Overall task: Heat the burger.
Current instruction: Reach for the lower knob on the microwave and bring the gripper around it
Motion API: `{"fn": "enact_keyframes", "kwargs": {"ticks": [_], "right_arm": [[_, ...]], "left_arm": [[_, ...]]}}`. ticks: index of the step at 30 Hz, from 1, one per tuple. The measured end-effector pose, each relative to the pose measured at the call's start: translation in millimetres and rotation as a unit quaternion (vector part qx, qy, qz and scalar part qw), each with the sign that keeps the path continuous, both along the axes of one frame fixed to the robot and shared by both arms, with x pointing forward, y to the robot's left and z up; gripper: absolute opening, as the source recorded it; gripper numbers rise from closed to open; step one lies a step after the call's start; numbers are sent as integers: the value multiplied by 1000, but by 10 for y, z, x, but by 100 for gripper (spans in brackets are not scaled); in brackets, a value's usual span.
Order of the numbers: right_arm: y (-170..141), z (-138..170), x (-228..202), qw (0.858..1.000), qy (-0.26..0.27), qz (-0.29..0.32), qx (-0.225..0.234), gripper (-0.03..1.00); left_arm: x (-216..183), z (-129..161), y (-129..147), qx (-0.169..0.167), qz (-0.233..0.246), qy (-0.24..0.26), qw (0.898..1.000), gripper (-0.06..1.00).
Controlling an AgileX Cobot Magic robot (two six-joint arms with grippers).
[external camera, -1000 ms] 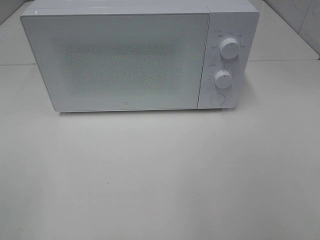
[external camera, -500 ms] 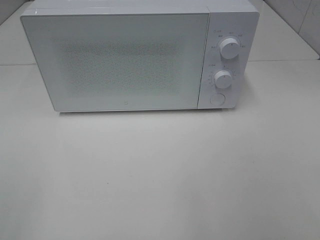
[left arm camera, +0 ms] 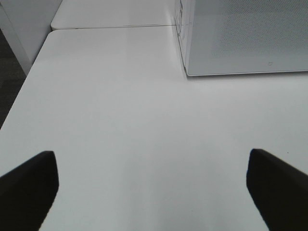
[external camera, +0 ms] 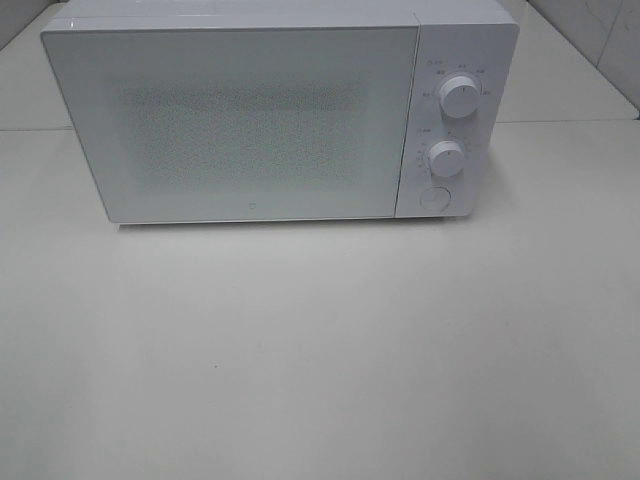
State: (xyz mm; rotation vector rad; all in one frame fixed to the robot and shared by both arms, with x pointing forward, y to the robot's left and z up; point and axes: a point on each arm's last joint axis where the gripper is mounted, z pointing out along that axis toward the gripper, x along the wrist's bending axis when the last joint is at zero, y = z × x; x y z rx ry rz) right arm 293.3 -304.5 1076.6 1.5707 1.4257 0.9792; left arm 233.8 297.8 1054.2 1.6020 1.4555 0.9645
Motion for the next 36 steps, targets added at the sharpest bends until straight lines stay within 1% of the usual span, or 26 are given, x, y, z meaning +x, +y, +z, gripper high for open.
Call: {"fn": "enact_keyframes", "kwargs": {"ticks": [5, 14, 26, 36], "right_arm": [[15, -66, 302, 1000, -8, 10, -18, 82], [72, -204, 682, 998, -43, 34, -18, 80], [136, -346, 1056, 995, -82, 59, -11, 79], [179, -538, 1370, 994, -79, 74, -3, 78]], "left_arm": [[0, 0, 0, 0, 0, 0, 1000, 99], [0, 0, 0, 0, 0, 0, 1000, 99], [0, 0, 0, 0, 0, 0, 1000, 99], [0, 0, 0, 0, 0, 0, 1000, 99]]}}
